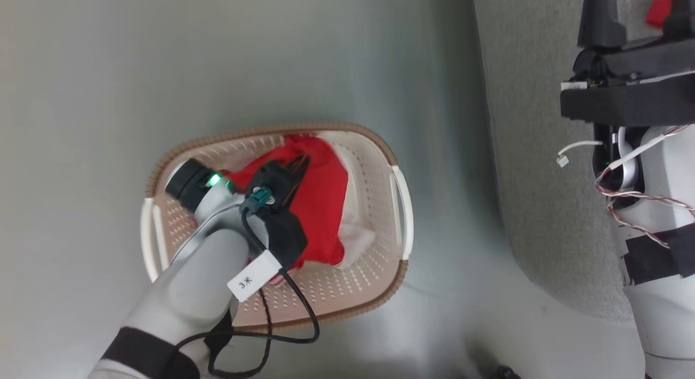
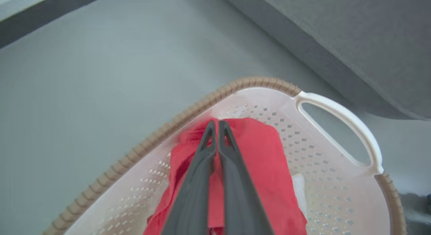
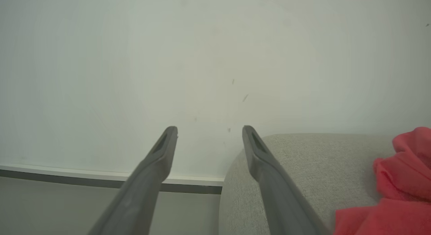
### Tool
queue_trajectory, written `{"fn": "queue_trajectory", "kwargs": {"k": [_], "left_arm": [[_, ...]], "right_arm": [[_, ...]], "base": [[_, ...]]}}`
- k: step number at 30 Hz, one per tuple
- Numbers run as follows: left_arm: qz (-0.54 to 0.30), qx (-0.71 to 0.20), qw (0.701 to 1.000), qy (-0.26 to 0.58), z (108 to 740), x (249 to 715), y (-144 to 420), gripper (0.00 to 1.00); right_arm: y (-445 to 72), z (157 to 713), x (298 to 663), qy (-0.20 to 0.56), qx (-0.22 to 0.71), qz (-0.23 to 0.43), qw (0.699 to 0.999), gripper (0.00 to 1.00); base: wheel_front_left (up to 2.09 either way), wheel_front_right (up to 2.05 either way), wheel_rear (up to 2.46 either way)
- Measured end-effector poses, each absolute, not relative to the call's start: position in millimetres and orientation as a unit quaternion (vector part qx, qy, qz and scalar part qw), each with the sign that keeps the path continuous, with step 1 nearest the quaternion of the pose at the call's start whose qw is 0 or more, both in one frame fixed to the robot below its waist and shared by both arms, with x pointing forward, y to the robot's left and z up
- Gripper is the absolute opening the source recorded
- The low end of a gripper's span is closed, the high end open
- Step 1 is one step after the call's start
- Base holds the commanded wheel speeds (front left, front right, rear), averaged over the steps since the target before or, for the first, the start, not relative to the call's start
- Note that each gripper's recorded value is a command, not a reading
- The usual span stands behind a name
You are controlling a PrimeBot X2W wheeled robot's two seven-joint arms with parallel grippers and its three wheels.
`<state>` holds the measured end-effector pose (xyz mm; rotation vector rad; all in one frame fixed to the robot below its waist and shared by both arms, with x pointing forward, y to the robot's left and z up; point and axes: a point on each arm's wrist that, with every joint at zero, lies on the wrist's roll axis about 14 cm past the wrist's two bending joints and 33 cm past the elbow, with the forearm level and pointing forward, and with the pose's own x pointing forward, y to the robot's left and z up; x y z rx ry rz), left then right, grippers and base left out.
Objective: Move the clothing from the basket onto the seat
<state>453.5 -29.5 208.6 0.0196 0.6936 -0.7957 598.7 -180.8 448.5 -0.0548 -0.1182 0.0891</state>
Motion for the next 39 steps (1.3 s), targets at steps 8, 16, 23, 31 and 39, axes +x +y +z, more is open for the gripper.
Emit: {"fn": "queue_trajectory", "kwargs": {"k": [8, 16, 23, 31, 39], "left_arm": [[-0.398, 0.031, 0.888, 0.228, 279.8, 483.8, -37.6, 0.0], [-0.373, 0.014, 0.918, 0.135, 363.2, 513.2, -26.2, 0.0], [-0.341, 0.011, 0.939, 0.038, 452.5, 533.7, 2.3, 0.0], [-0.323, -0.005, 0.946, -0.034, 527.8, 528.7, 15.4, 0.0], [-0.315, -0.013, 0.945, -0.082, 583.3, 511.1, 19.6, 0.0]], "right_arm": [[-170.9, 469.2, 586.8, -0.065, -0.018, 0.058, 0.996, 1.0], [-155.5, 485.0, 566.6, -0.065, 0.0, 0.071, 0.995, 1.0], [-138.6, 499.7, 540.2, -0.063, 0.011, 0.09, 0.994, 1.0], [-127.1, 516.3, 513.0, -0.065, 0.01, 0.114, 0.991, 1.0], [-108.0, 526.8, 482.9, -0.061, 0.005, 0.152, 0.986, 1.0]], "base": [[0.0, 0.0, 0.0], [0.0, 0.0, 0.0], [0.0, 0.0, 0.0], [0.0, 0.0, 0.0], [0.0, 0.0, 0.0]]}}
